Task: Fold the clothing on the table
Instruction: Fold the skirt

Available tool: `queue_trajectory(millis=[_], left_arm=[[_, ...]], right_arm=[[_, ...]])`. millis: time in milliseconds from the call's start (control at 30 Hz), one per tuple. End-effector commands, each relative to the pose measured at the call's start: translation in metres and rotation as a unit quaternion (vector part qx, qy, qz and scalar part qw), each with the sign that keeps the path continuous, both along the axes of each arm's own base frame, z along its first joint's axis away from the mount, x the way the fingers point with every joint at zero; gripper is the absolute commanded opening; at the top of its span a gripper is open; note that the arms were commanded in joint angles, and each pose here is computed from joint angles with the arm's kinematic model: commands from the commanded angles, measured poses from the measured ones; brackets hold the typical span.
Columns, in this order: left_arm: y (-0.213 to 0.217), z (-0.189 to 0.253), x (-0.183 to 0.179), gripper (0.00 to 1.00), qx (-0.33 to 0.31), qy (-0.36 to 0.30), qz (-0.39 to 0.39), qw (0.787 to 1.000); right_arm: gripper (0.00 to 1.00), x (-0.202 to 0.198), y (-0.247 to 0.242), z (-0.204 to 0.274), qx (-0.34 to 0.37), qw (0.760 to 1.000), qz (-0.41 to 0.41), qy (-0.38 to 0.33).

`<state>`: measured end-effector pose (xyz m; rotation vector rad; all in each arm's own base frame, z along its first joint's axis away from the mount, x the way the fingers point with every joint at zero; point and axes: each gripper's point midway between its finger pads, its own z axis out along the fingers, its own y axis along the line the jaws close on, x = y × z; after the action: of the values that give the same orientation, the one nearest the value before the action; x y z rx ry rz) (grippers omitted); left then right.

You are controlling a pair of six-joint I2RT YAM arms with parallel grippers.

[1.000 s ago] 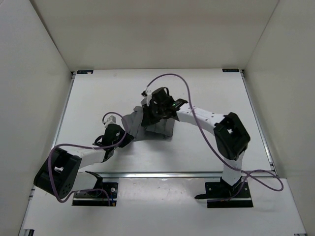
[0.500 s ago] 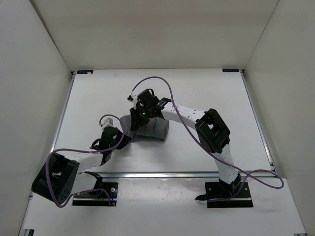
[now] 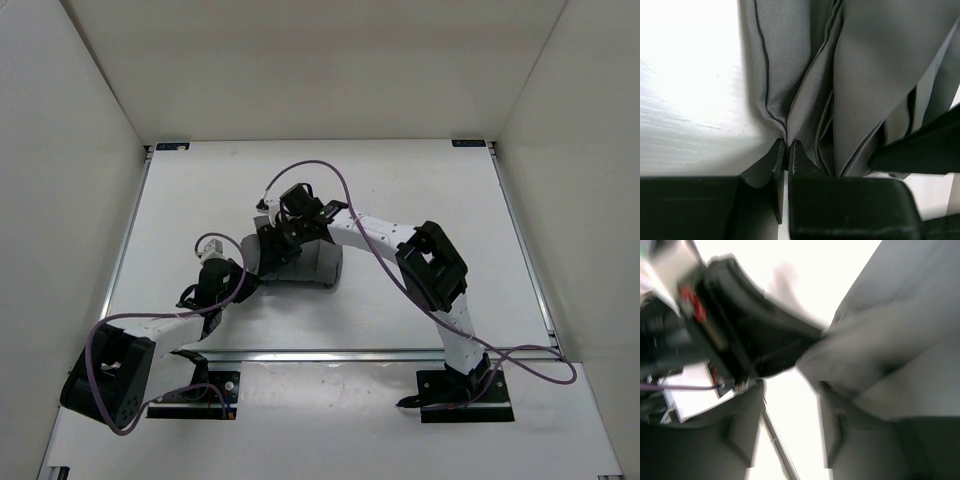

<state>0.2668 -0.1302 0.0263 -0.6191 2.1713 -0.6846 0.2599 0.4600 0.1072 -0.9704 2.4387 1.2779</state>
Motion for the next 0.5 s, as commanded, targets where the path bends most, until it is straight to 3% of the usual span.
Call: queue_trajectory(millis=[0, 200, 233, 467], left_arm=[[0.005, 0.006, 0.002, 0.12, 0.000, -0.012, 0.003, 1.000], [0.008, 0.006, 0.000, 0.28, -0.004, -0.009, 0.007, 1.000], [0.006, 0.007, -0.001, 0.35, -0.006, -0.010, 0.006, 1.000], [0.012, 0.032, -0.009, 0.56, -0.025, -0.035, 0.018, 0.999]], right_arm=[[0.48, -0.026, -0.003, 0.038, 0.060, 0.997, 0.040, -0.004], [0.54, -0.015, -0.037, 0.087, 0.119, 0.991, -0.015, -0.065], [0.55, -0.011, -0.048, 0.100, 0.126, 0.988, -0.038, -0.085], [0.54, 0.011, -0.109, 0.080, 0.121, 0.984, -0.118, -0.058]])
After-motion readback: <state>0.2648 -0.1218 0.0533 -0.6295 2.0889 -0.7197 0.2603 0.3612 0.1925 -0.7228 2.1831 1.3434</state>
